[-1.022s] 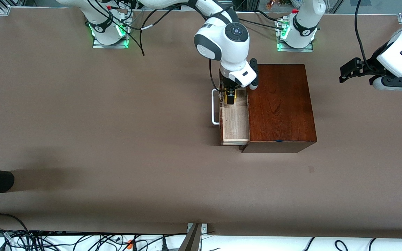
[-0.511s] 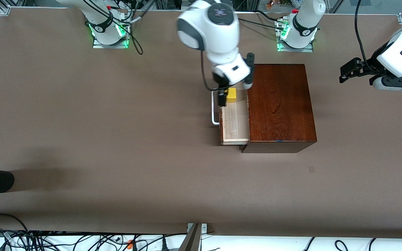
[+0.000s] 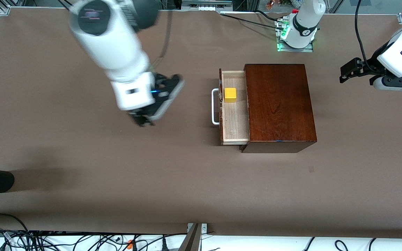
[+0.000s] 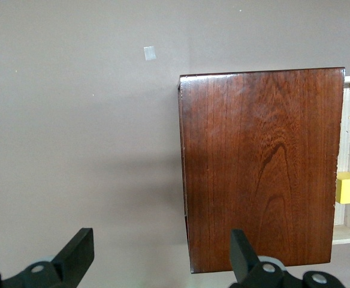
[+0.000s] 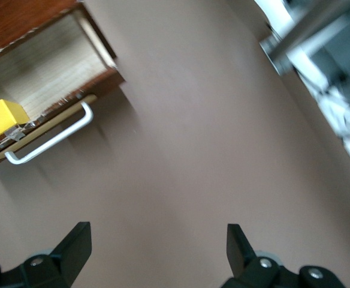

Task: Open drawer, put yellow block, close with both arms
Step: 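Withdraw the right gripper to rest while the left gripper approaches the drawer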

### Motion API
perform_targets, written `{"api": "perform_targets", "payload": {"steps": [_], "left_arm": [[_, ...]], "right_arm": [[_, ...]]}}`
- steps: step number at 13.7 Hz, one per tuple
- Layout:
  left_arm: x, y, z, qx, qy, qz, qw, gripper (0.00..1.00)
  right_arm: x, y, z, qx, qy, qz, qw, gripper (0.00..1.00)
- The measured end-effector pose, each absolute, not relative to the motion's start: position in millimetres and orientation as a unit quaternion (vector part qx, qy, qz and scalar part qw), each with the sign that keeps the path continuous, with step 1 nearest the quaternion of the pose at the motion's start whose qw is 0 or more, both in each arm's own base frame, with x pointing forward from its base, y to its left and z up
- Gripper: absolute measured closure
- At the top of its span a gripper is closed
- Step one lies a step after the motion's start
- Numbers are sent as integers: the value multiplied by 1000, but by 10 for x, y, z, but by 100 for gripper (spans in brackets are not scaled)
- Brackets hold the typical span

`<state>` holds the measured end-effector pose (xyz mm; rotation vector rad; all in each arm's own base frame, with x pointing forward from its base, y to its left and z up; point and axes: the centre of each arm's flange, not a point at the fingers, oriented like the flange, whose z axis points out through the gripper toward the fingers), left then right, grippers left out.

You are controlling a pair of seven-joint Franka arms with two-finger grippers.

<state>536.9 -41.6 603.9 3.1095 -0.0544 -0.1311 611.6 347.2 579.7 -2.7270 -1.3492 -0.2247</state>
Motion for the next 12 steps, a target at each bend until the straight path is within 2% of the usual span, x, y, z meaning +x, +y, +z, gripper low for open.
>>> {"api": "perform_targets", "payload": {"steps": [3, 5, 12], "left_arm": [[5368, -416, 6039, 999, -18, -42, 14, 0], [5367, -416, 6038, 999, -18, -43, 14, 0], [5341, -464, 6016, 998, -22, -54, 14, 0]], "right_arm": [[6315, 2617, 5900, -929, -360, -57, 67, 0], [6324, 2136, 5870, -943, -322, -43, 71, 0], [5788, 1058, 6046, -982, -160, 15, 97, 0]]}}
